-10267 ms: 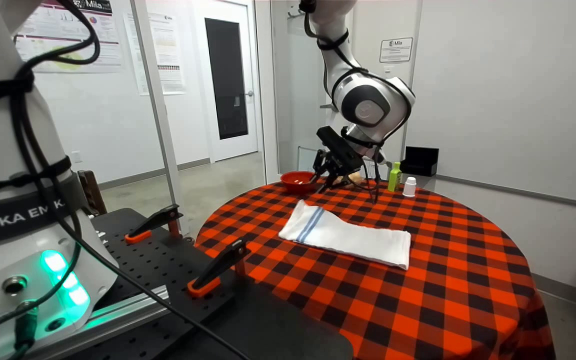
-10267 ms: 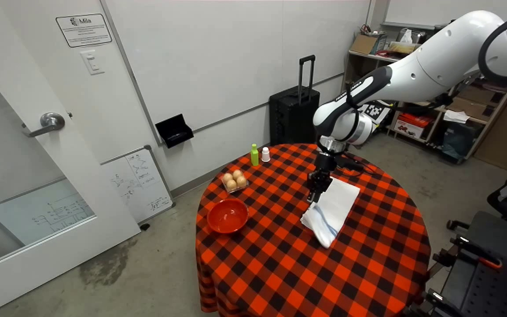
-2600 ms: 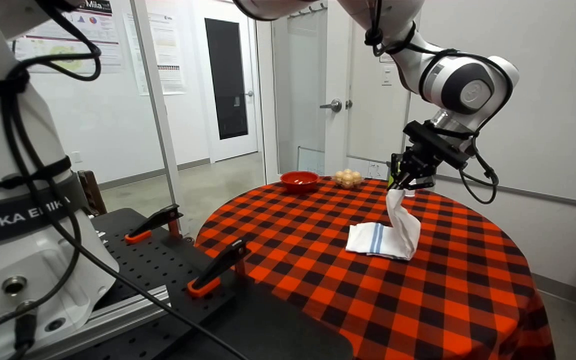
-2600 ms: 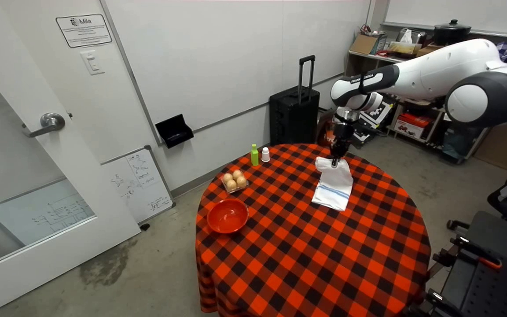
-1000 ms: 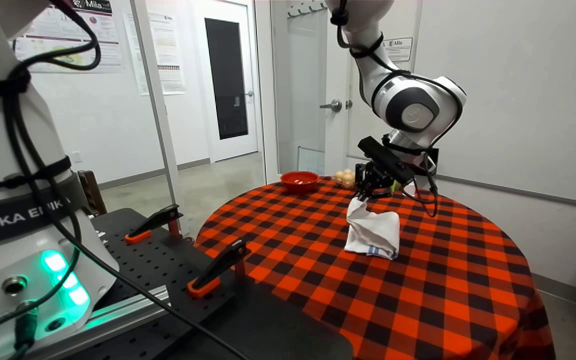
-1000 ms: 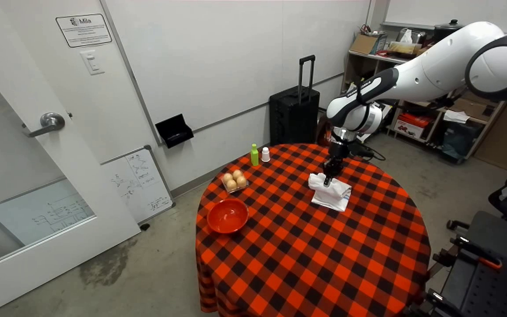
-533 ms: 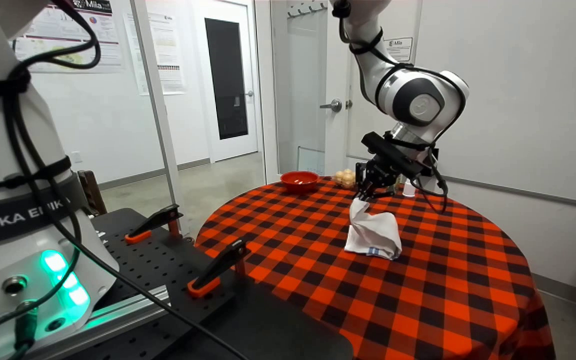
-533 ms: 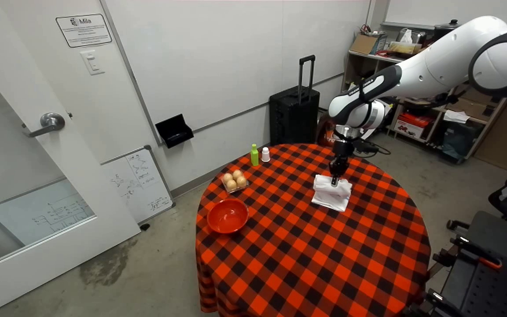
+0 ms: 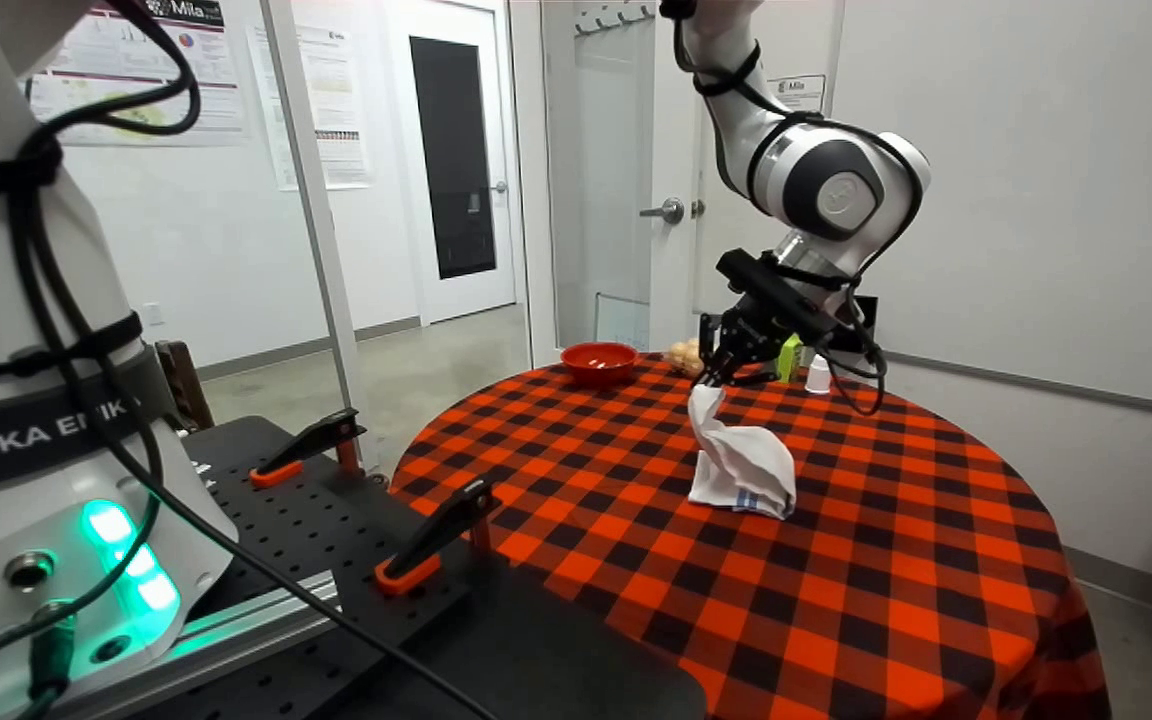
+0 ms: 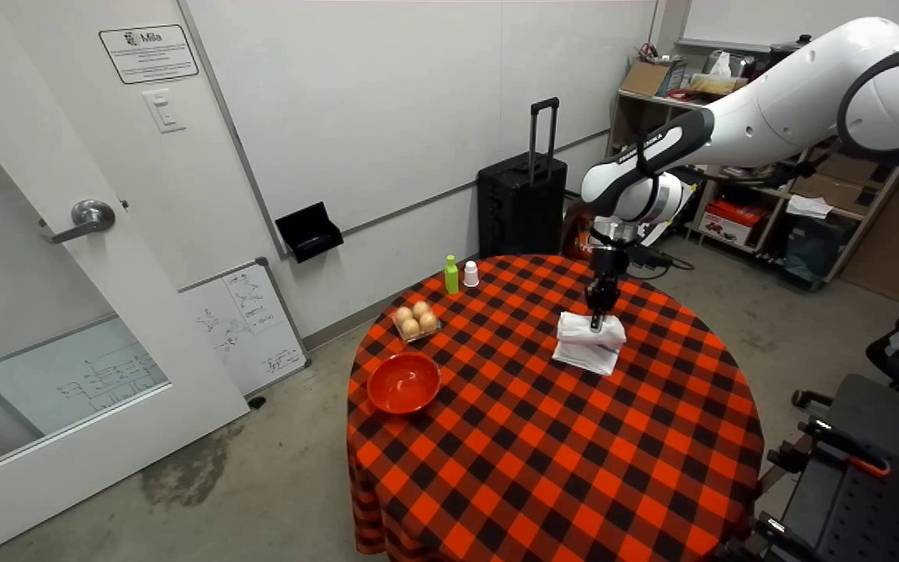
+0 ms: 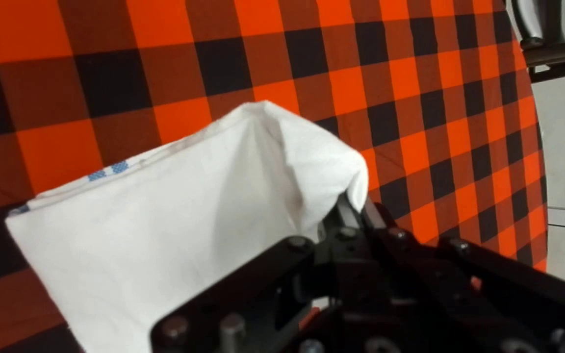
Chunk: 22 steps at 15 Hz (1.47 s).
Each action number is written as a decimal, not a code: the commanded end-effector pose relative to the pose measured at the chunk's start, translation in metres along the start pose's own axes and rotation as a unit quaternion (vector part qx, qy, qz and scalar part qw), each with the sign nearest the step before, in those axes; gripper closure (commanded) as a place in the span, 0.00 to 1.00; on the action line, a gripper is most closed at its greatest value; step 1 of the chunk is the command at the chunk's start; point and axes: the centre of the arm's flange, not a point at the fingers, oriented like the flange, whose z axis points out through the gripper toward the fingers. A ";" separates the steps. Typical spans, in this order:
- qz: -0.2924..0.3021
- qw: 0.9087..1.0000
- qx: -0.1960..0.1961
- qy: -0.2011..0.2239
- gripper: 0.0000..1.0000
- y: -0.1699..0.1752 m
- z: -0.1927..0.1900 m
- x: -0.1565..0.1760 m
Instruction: Fold the white towel two times over
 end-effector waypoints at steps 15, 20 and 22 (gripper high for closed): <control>0.007 0.999 0.012 0.036 0.00 -0.007 -0.034 -0.005; -0.033 0.999 -0.009 0.035 0.00 0.016 -0.048 -0.004; -0.015 0.997 -0.025 0.066 0.00 0.030 -0.061 0.000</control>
